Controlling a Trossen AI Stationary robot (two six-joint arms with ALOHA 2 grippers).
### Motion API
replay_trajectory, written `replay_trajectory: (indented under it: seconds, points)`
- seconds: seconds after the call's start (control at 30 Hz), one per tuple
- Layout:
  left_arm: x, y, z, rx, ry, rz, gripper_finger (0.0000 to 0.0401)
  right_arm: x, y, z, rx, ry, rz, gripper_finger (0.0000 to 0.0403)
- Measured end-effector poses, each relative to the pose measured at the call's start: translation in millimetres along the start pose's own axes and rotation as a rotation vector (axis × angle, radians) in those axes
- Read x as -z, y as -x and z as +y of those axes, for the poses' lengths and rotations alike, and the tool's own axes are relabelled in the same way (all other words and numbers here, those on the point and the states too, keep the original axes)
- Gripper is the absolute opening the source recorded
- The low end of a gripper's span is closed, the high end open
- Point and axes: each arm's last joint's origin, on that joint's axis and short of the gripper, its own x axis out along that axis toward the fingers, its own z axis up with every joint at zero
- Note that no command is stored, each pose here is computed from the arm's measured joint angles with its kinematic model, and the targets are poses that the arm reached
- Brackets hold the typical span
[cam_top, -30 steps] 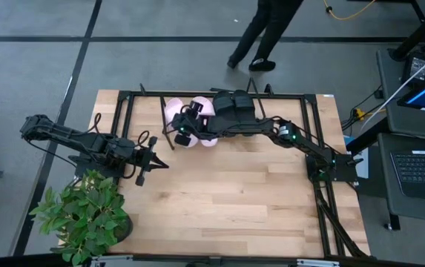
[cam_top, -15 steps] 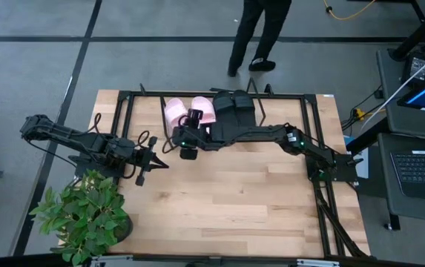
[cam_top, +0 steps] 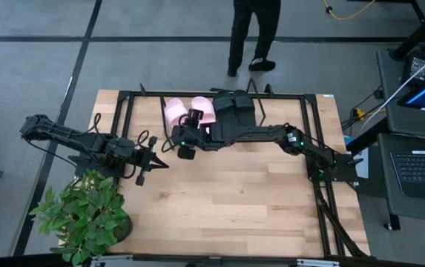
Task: Pick and place slides into the shelf
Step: Return To Home Position
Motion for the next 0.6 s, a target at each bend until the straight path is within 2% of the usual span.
replay_trajectory:
  seconds: [0.1, 0.27, 0.33, 0.4, 0.5, 0.6]
  points:
    - [-0.4, 0.0, 0.0, 0.000, 0.014, -0.004, 0.0000, 0.2, -0.2, -0.3, 0.001, -0.017, 0.002, 0.0154]
    - [-0.4, 0.0, 0.0, 0.000, 0.022, -0.004, 0.0000, -3.1, -0.6, -0.7, 0.005, -0.016, -0.029, 0.0044]
    - [-0.6, 0.0, 0.1, 0.000, 0.022, -0.006, 0.0000, -3.7, -0.5, -0.8, 0.006, -0.017, -0.035, 0.0013]
    - [-1.4, 0.0, 0.1, -0.001, 0.022, -0.015, 0.0000, -3.6, -0.1, 0.2, 0.004, 0.002, -0.033, 0.0011]
    - [-2.8, 0.1, 0.2, -0.002, 0.024, -0.029, 0.0000, -4.5, 6.4, 0.7, -0.003, 0.019, -0.035, 0.0031]
    - [-4.1, 0.7, 0.4, -0.003, 0.026, -0.043, 0.0000, -11.3, 30.7, -9.2, -0.023, 0.007, -0.073, 0.0047]
